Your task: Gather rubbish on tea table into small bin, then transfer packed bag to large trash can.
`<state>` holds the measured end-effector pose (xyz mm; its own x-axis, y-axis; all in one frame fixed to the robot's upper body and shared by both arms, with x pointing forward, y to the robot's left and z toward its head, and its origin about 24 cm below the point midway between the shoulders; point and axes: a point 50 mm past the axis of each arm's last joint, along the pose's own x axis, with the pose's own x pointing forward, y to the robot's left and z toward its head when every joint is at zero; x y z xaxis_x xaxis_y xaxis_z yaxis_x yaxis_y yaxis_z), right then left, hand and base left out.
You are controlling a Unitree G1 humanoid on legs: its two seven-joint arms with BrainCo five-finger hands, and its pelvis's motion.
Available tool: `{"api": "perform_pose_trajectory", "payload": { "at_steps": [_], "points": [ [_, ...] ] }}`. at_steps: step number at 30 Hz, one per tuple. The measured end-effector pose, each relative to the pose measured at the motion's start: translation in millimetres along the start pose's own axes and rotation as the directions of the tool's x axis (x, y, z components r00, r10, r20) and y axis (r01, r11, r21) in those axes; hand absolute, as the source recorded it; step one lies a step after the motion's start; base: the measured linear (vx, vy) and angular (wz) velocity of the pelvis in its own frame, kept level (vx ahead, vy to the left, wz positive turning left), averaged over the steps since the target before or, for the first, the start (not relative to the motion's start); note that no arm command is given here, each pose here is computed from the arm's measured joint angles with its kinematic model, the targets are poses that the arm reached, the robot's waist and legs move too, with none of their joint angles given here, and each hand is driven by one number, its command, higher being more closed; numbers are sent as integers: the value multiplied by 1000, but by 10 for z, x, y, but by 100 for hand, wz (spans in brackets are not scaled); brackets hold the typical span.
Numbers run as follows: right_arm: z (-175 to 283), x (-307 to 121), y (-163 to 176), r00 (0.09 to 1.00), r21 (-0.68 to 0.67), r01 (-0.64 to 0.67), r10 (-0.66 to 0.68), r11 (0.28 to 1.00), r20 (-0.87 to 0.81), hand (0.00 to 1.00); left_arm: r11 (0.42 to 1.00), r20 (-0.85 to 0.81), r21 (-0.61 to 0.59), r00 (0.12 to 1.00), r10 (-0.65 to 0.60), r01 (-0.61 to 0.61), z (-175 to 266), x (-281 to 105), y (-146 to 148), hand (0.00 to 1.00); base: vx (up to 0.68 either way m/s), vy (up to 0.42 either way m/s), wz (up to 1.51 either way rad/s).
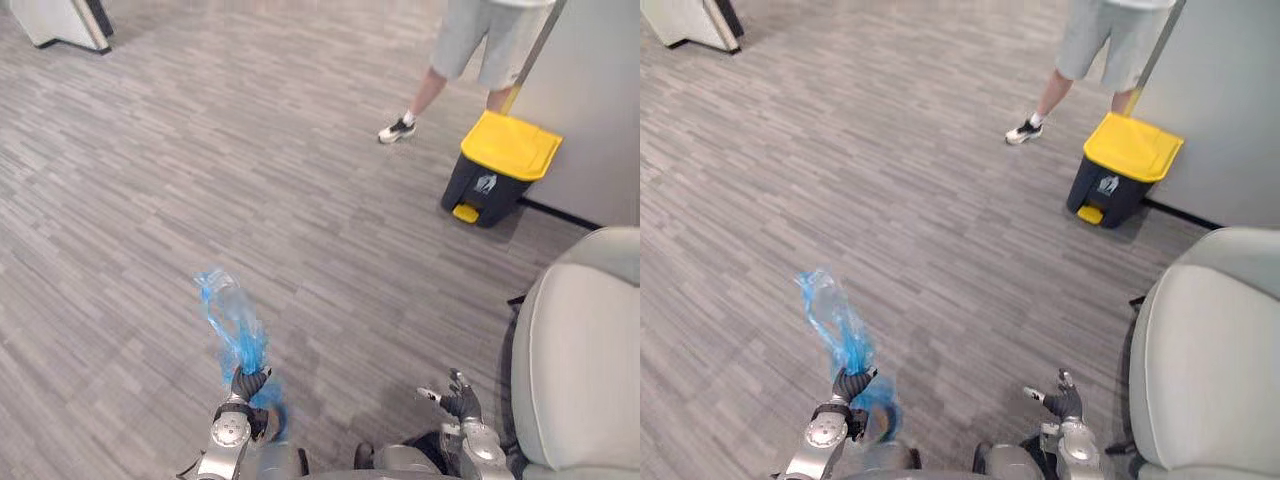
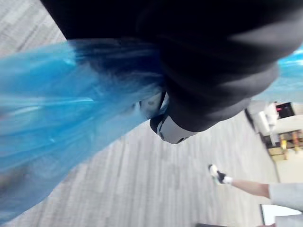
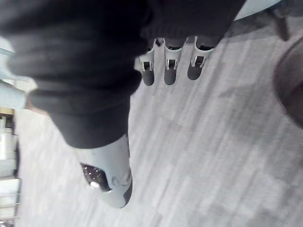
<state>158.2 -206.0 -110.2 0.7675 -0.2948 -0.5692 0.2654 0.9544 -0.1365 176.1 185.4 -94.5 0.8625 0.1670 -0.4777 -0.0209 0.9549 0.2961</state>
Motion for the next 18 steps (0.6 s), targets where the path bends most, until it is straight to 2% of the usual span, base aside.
{"api": "perform_pose_trajectory", "payload": {
  "at_steps": [4,8,12,18],
  "points": [
    [144,44,53,999,32,-6,5,999,50,0,1000,52,-7,999,-5,6,124,22,-8,100,276,118,-64],
    [92,44,-30,1000,17,15,-16,1000,27,0,1000,28,-26,999,-15,16,83,10,-81,100,258,303,-58],
    [-17,-2,96,1000,39,-8,9,999,-20,0,1000,-5,-15,1000,-15,15,18,7,-58,100,319,339,-64],
    [-15,-8,167,999,-10,-43,43,999,-20,0,998,-4,17,998,-58,58,-10,-52,-127,100,274,158,-77]
  ]
}}
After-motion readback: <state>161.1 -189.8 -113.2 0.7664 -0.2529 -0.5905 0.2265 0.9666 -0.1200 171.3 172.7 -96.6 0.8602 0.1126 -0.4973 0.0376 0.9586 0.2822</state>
